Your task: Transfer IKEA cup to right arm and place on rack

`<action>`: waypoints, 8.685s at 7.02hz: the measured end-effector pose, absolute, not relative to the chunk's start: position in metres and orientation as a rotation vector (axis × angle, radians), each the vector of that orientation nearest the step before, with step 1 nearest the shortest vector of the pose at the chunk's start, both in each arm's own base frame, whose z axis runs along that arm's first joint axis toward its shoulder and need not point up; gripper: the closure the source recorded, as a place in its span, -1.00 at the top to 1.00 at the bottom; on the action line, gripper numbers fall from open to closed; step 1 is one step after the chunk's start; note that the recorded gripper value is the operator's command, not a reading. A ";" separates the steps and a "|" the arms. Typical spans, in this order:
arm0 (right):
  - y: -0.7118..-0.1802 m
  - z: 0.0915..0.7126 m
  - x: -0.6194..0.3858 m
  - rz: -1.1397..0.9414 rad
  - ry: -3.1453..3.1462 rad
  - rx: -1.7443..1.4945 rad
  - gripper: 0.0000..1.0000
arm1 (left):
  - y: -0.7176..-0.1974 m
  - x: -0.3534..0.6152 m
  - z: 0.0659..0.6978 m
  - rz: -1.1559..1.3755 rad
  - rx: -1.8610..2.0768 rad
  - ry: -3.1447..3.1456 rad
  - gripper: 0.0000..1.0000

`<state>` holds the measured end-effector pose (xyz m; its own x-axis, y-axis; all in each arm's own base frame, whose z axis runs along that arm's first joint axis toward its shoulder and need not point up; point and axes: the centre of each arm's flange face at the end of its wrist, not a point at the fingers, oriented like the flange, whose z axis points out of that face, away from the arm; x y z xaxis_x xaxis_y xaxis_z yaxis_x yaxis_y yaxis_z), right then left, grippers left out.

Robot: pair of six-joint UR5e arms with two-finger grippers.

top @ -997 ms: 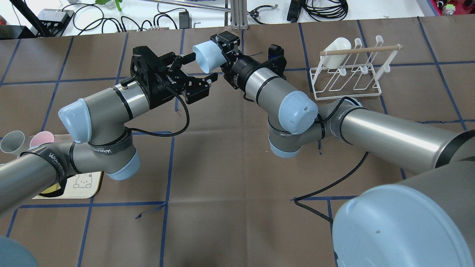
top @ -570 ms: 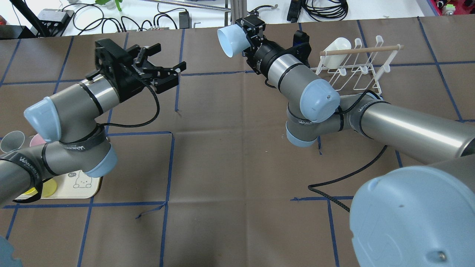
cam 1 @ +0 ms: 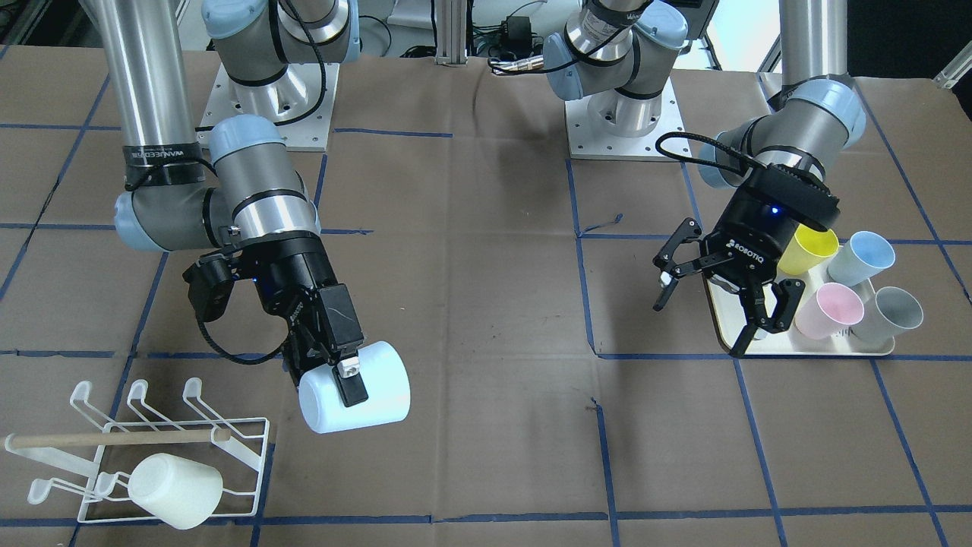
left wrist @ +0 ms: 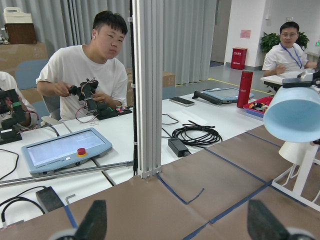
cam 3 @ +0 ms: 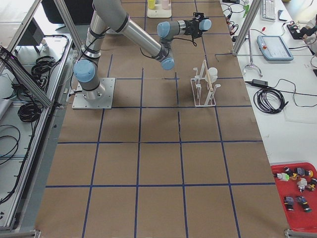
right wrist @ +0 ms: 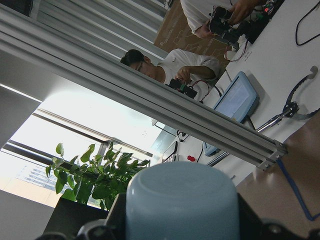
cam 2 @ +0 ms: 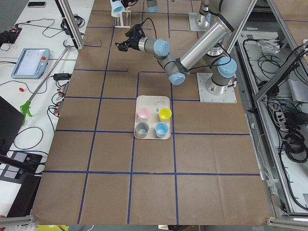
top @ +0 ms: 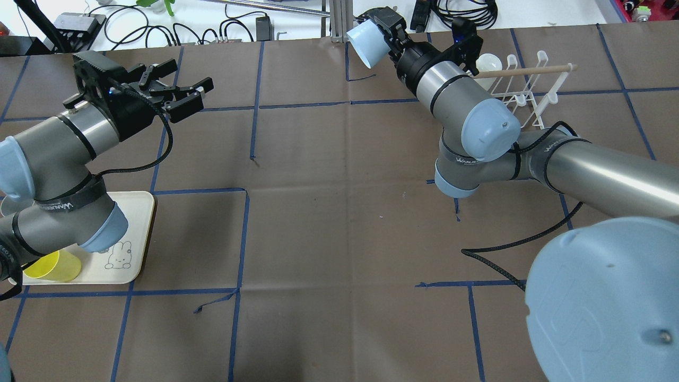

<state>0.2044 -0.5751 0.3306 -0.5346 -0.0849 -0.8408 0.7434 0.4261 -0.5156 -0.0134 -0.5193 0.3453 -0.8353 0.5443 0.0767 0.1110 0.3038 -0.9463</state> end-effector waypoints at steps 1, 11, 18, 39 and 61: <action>-0.582 0.330 0.185 -1.350 1.905 0.445 -0.11 | -0.535 -0.016 0.355 1.515 -0.568 -2.228 0.99; -0.623 0.311 -0.035 -1.975 2.402 -0.024 -0.10 | -0.513 -0.118 0.506 0.281 -0.077 -3.111 0.99; -0.636 0.257 -0.076 -1.926 2.489 0.023 -0.11 | -0.510 -0.118 0.475 0.055 -0.040 -3.128 0.99; -0.603 0.397 -0.062 -1.209 2.876 -0.009 0.99 | -0.506 -0.128 0.491 0.096 -0.097 -3.163 0.99; -0.498 0.517 0.126 0.038 3.070 0.115 0.99 | -0.505 -0.124 0.486 0.067 -0.011 -3.147 0.99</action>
